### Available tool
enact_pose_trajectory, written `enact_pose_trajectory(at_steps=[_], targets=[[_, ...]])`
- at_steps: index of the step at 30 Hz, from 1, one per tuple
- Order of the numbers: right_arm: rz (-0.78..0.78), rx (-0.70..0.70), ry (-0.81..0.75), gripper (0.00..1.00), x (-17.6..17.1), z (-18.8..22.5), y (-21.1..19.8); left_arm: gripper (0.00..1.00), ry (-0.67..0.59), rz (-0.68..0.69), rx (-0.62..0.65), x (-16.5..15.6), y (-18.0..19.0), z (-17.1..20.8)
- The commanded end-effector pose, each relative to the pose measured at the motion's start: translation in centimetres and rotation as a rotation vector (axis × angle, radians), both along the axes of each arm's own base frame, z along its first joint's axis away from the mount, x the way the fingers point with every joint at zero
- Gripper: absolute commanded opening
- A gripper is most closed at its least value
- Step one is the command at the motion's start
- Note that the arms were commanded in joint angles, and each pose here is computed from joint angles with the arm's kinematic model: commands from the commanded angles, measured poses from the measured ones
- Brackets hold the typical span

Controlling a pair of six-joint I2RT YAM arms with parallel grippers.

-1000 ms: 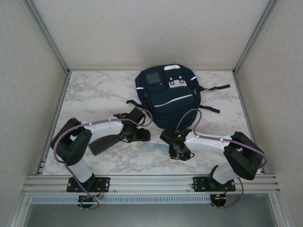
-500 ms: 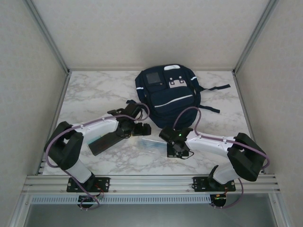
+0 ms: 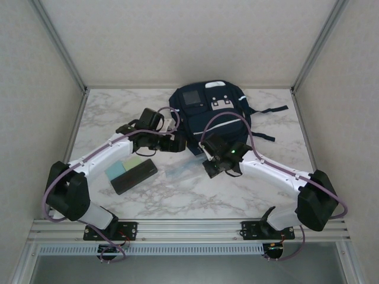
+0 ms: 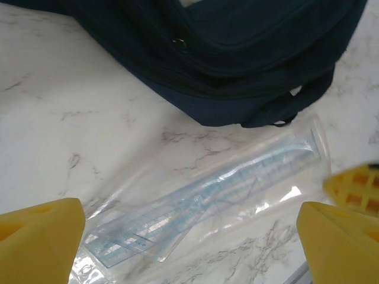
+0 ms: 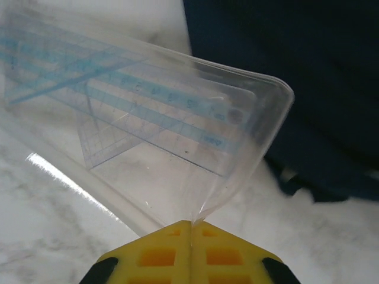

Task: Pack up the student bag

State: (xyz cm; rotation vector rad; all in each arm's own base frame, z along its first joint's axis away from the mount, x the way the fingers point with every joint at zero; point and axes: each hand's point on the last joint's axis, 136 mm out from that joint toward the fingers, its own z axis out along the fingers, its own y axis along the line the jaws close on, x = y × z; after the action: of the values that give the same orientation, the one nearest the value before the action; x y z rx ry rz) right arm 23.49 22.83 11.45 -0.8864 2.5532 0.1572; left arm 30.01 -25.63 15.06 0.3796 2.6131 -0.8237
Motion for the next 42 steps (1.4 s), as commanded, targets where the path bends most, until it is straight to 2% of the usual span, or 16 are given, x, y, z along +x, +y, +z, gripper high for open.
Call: enact_pose_trajectory(at_steps=[1, 5, 9, 12, 22, 27, 31, 37, 42], targets=[[0.175, 0.016, -0.156, 0.0, 3.0, 1.5, 0.4, 0.92, -0.04, -0.137, -0.09, 0.2, -2.2, 0.5], [0.171, 0.08, -0.17, 0.0, 6.1, 2.5, 0.1, 0.91, -0.025, -0.221, -0.144, 0.9, -4.2, -1.0], [0.198, 0.092, -0.186, 0.0, 7.9, 3.1, 0.3, 0.9, 0.02, -0.274, -0.113, 2.0, -5.2, -3.7], [0.217, 0.09, -0.181, 0.0, 8.3, 3.1, 0.4, 0.9, 0.045, -0.259, -0.095, 3.3, -5.2, -5.6], [0.208, 0.076, -0.165, 0.0, 8.7, 2.1, -0.6, 0.9, 0.016, -0.225, -0.009, 6.4, -4.7, -7.2], [0.145, 0.056, -0.137, 0.0, 9.5, 1.0, -1.2, 0.9, 0.048, -0.236, -0.044, 6.8, -5.6, -7.3], [0.035, 0.05, -0.103, 0.0, 11.0, -0.3, -2.4, 0.89, 0.108, -0.24, -0.051, 6.2, -5.9, -9.0], [-0.103, 0.115, -0.068, 0.0, 13.4, -0.8, -3.4, 0.81, 0.181, -0.245, -0.057, 4.8, -6.4, -10.5], [-0.148, 0.222, -0.042, 0.0, 13.8, -0.2, -3.0, 0.61, 0.204, -0.24, -0.066, 4.4, -7.2, -10.7]])
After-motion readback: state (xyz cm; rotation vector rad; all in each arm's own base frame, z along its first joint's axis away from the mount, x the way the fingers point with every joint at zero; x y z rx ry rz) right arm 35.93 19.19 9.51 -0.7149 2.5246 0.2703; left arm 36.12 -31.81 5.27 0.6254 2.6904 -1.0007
